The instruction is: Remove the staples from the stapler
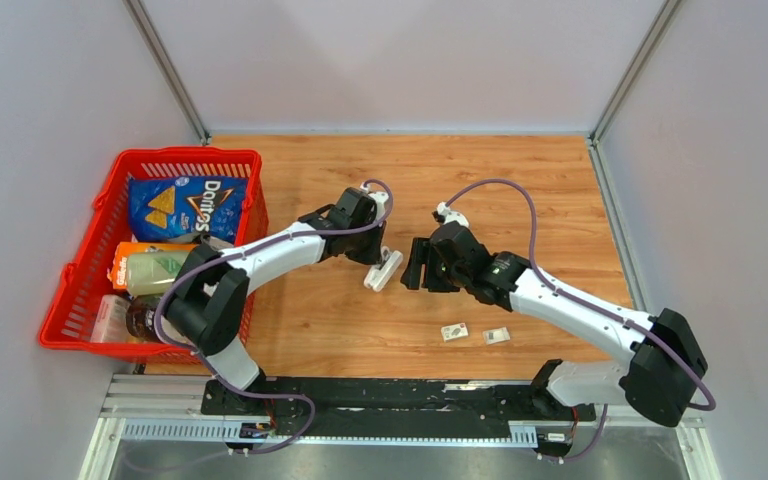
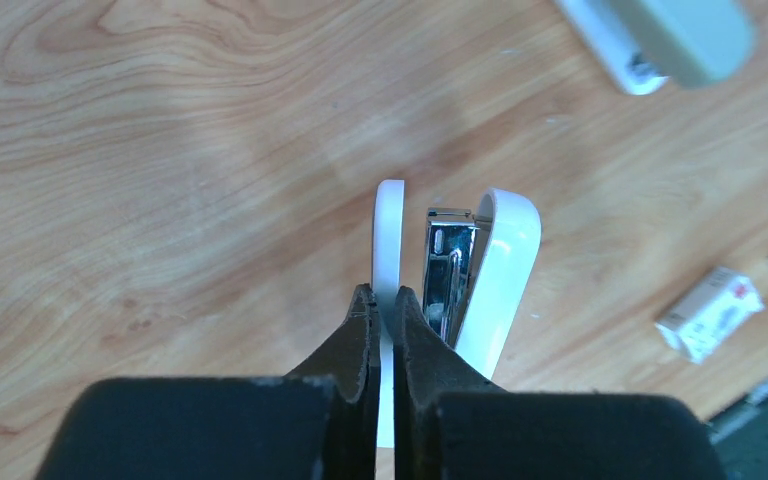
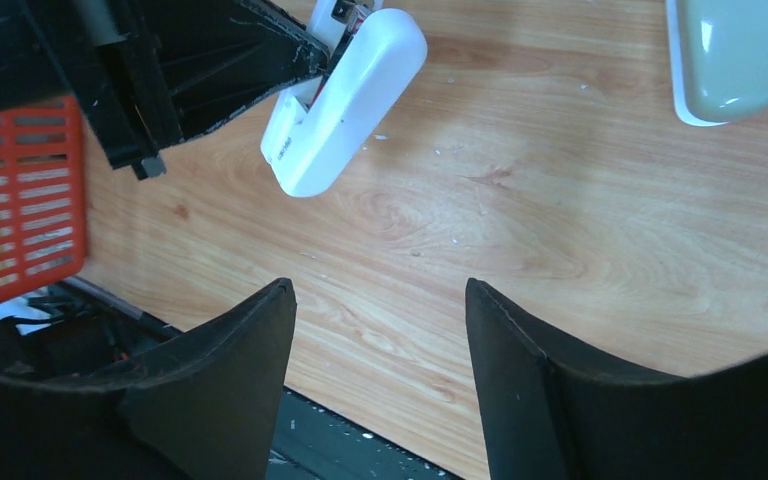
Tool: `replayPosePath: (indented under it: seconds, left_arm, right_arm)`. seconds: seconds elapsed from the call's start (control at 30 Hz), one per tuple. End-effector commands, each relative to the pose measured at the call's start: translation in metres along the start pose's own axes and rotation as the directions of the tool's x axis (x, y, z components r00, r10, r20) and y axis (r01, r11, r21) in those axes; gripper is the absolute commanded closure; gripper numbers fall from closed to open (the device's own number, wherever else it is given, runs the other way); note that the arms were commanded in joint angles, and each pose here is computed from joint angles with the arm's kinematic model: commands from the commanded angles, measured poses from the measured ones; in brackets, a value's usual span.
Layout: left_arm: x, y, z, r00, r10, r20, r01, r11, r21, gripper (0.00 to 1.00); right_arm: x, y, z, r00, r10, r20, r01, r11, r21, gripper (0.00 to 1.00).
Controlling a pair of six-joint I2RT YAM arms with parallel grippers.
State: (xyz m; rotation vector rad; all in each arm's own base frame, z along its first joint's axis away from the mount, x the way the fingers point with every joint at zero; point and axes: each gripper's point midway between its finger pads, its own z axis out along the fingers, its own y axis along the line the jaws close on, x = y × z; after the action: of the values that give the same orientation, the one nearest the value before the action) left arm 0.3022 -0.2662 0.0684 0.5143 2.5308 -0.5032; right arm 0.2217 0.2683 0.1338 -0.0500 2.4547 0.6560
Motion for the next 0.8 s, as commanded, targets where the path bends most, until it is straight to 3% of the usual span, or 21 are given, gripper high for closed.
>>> replayPosePath:
  seconds: [0.0, 0.4, 0.77]
  left_arm:
    - [-0.041, -0.036, -0.034, 0.982, -0.074, 0.176, 0.044, 0.985, 0.170, 1.00]
    - [-0.042, -0.073, -0.062, 0.962, -0.195, 0.192, 0.110, 0.918, 0.381, 1.00]
    - [-0.038, -0.083, -0.076, 0.950, -0.245, 0.192, 0.137, 0.883, 0.450, 1.00]
  right_arm:
    - [-0.019, 0.030, -0.018, 0.995, 0.084, 0.046, -0.079, 0.991, -0.104, 0.34]
    - [-0.032, 0.036, -0.020, 0.989, 0.117, 0.092, -0.105, 0.987, -0.123, 0.30]
    - [-0.040, 0.033, -0.011, 0.981, 0.140, 0.132, -0.127, 0.987, -0.100, 0.34]
